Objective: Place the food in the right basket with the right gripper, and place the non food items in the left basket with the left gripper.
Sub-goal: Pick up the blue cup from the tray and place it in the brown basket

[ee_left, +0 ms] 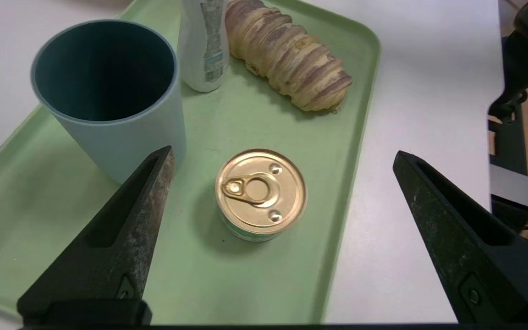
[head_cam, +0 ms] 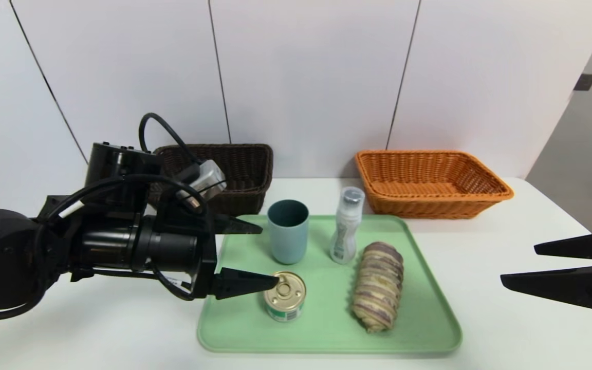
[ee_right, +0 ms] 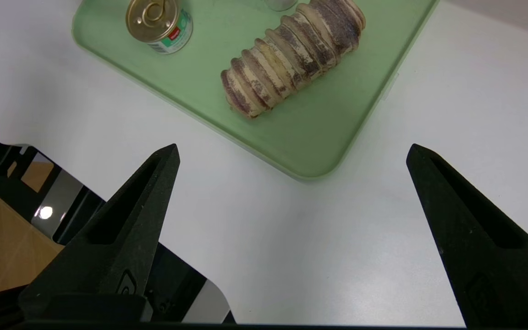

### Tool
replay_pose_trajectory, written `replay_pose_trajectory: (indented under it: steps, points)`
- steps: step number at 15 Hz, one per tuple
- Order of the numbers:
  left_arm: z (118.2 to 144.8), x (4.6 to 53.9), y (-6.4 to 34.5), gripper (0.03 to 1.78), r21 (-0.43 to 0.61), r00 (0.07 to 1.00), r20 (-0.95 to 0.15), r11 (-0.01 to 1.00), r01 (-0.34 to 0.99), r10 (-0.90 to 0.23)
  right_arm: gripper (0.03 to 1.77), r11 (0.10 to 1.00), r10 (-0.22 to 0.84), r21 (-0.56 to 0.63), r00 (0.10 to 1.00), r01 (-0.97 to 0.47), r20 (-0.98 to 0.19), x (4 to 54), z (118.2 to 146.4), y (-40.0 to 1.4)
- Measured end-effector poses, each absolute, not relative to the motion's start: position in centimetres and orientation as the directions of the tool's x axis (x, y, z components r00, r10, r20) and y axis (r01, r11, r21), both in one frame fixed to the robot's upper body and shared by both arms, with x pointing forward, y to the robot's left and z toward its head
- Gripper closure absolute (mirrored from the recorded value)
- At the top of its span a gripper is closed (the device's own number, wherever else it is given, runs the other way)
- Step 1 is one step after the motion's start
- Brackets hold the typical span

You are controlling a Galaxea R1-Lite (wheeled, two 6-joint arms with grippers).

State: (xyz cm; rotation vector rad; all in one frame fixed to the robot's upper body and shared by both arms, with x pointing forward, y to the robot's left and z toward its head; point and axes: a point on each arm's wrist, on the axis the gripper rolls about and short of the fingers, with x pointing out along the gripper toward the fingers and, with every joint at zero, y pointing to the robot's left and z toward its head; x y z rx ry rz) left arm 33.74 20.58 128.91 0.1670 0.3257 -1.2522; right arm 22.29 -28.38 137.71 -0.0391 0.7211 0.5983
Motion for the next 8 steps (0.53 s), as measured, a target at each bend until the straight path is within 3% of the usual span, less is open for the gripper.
replay_pose_trajectory:
  steps: [8]
  points:
    - [126.8, 36.4, 22.1, 0.12, -0.042, 0.331, -0.366, 0.371, 0.928, -0.870, 0.09, 0.831, 0.506, 0.167, 0.595, -0.531, -0.625, 22.1, 137.8, -28.4]
